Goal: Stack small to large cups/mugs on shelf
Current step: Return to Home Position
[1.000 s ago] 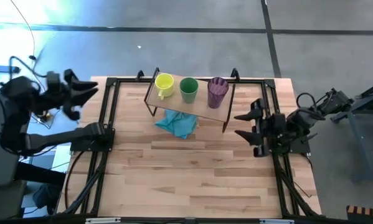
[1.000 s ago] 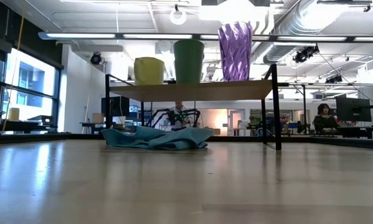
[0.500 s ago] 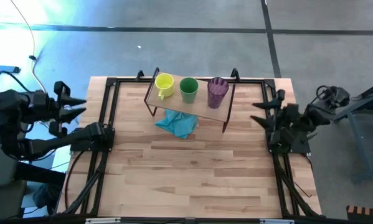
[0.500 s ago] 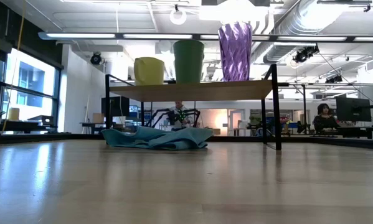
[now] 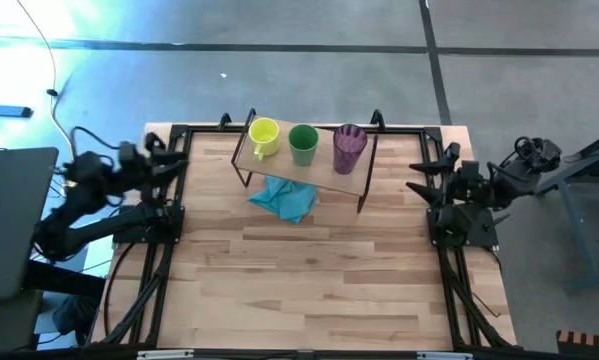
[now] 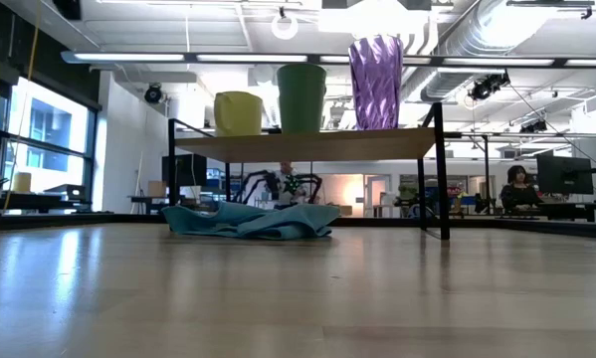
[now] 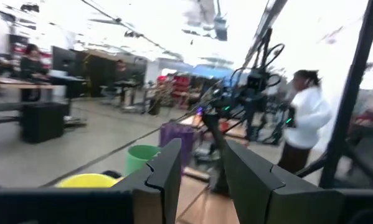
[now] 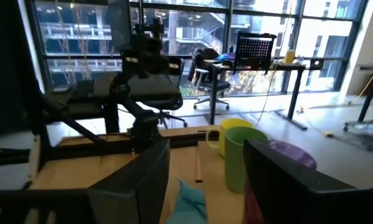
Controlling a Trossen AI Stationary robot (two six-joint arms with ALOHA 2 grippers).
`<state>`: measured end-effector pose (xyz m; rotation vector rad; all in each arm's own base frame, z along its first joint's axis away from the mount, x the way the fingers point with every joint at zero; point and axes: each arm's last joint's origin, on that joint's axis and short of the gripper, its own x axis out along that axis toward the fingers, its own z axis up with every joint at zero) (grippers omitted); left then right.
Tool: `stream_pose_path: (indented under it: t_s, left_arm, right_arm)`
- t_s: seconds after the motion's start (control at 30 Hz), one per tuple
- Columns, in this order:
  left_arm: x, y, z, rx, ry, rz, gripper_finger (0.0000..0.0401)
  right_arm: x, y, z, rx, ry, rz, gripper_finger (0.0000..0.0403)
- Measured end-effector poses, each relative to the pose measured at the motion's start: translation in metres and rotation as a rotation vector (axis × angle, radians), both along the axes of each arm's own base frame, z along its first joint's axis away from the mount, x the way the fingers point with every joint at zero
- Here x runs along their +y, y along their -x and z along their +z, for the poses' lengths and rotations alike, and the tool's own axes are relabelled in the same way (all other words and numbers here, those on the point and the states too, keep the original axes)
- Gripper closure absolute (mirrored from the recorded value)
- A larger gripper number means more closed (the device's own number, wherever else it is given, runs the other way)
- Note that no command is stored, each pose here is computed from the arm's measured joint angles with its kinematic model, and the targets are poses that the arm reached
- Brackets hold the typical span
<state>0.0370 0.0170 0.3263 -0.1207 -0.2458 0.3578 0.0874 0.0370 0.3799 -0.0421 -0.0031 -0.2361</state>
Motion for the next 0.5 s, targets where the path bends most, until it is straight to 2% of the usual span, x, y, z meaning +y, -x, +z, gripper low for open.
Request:
stream_pose_path:
  t_s: [0.13, 0.33, 0.5]
  left_arm:
    - [0.011, -0.016, -0.02, -0.127, 0.098, -0.012, 0.0295]
    - [0.019, -0.026, -0.04, -0.276, 0.325, -0.042, 0.0295]
    - [0.018, -0.029, -0.043, -0.296, 0.434, -0.13, 0.0295]
  right_arm:
    - [0.0, 0.0, -0.002, 0.003, -0.062, 0.008, 0.0206]
    - [-0.001, 0.0, -0.009, 0.026, -0.16, -0.055, 0.0206]
    - [-0.002, 0.002, -0.024, 0.153, -0.092, -0.048, 0.0206]
